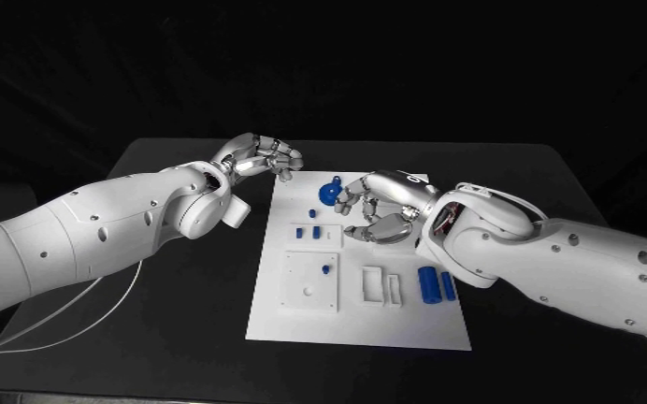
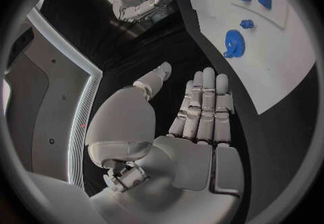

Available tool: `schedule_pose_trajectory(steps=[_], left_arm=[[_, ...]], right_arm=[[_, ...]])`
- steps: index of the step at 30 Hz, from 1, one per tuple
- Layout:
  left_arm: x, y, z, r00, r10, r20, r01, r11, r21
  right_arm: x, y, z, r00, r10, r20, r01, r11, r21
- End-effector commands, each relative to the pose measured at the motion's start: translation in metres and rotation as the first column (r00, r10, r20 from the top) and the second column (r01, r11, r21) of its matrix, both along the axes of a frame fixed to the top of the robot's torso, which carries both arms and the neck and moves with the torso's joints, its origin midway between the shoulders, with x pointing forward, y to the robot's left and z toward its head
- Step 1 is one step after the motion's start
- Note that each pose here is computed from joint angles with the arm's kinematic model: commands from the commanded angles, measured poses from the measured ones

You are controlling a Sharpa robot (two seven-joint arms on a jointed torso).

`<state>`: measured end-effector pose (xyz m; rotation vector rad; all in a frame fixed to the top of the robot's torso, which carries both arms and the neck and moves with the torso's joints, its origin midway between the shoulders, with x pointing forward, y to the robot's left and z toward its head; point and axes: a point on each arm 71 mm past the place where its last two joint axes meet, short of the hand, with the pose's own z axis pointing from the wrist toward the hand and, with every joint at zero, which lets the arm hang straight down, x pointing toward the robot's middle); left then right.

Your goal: Assemble the parts on the task board

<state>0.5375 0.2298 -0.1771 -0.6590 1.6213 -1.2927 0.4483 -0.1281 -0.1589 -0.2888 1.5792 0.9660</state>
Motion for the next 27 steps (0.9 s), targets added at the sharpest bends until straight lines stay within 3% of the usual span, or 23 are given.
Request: schedule_pose_trajectory(steps=[1, 2, 3, 10, 13, 15, 27], left_arm=[[0.0003, -0.002, 0.0013, 1.000, -0.009, 0.003, 0.009, 1.000, -0.009], [0.0005, -0.002, 0.0013, 1.000, -0.009, 0.003, 0.009, 1.000, -0.009], [0.0004, -0.002, 0.0013, 1.000, -0.009, 0.003, 0.009, 1.000, -0.009], [-0.0013, -0.005, 0.0014, 1.000, -0.018, -0.001, 0.018, 1.000, -0.011], [-0.0012, -0.004, 0.0015, 1.000, -0.016, 0.001, 0.016, 1.000, -0.011], [-0.0010, -0.004, 0.0015, 1.000, -0.016, 0.001, 0.016, 1.000, -0.011], [-0.0011, -0.002, 0.0015, 1.000, -0.014, 0.001, 0.014, 1.000, -0.011]], right_arm=[[0.006, -0.008, -0.003, 0.993, -0.008, -0.117, 0.000, 0.998, -0.062], [0.013, -0.014, -0.002, 0.993, -0.023, -0.117, 0.012, 0.995, -0.098], [0.019, -0.019, 0.000, 0.996, -0.043, -0.078, 0.033, 0.992, -0.120], [0.033, -0.040, -0.003, 0.996, -0.094, -0.006, 0.091, 0.970, -0.226], [0.035, -0.044, -0.006, 0.995, -0.104, -0.004, 0.099, 0.957, -0.274], [0.035, -0.046, -0.010, 0.993, -0.111, -0.033, 0.095, 0.945, -0.313], [0.034, -0.052, -0.025, 0.988, -0.125, -0.086, 0.084, 0.923, -0.376]])
